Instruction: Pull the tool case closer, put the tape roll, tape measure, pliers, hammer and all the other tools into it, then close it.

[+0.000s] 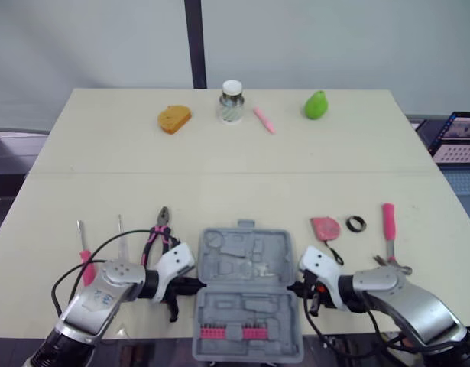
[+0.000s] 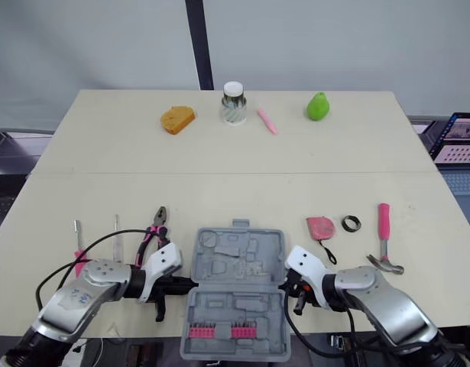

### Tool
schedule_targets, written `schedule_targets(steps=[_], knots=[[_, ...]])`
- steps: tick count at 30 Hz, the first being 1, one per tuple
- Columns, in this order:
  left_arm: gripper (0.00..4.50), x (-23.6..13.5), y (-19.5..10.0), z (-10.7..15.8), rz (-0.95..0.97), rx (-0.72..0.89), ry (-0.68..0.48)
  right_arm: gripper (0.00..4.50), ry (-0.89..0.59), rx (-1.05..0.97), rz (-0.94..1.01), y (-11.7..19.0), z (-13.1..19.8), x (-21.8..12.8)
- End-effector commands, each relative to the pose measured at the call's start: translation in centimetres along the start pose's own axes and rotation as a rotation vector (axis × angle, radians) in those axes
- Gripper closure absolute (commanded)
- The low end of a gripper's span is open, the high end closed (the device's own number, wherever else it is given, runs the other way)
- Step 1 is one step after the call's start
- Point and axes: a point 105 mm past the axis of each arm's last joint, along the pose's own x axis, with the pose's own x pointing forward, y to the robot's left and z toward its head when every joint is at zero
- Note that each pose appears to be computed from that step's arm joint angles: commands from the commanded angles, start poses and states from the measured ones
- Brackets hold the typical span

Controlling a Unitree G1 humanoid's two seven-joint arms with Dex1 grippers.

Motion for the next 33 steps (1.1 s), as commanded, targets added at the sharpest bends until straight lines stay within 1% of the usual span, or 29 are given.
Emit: schedule_targets(steps=[1, 9, 12, 16, 21, 26, 29, 33], knots=[[4.48, -0.6, 0.3, 0.5, 0.008, 0.006, -0.033, 4.5, -0.017, -0.028, 0.025, 0.1, 0.3, -0.4], [4.48, -1.4, 0.2, 0.0, 0.011, -0.024, -0.023, 4.5, -0.006, -0.027, -0.015, -1.1, -0.1, -1.3], [4.48, -2.0, 0.1, -0.1, 0.013, -0.032, -0.027, 4.5, -0.007, -0.026, -0.028, -1.4, -0.2, -1.8], [4.48, -3.8, -0.3, -0.2, 0.003, -0.056, -0.051, 4.5, -0.016, -0.029, -0.048, -1.7, 0.0, -3.1], [4.48, -6.1, -0.2, 1.1, 0.035, -0.055, -0.156, 4.5, -0.047, -0.046, -0.054, -1.7, 0.4, -5.0], [4.48, -9.0, -1.2, 3.4, 0.061, -0.016, -0.337, 4.5, -0.11, -0.099, -0.041, -0.6, 1.5, -7.4], [4.48, -10.4, -2.4, 3.6, 0.07, 0.002, -0.407, 4.5, -0.144, -0.121, -0.052, 0.1, 1.6, -8.5], [4.48, -11.7, -3.9, 3.3, 0.078, 0.004, -0.446, 4.5, -0.172, -0.128, -0.062, 1.0, 1.1, -9.9]])
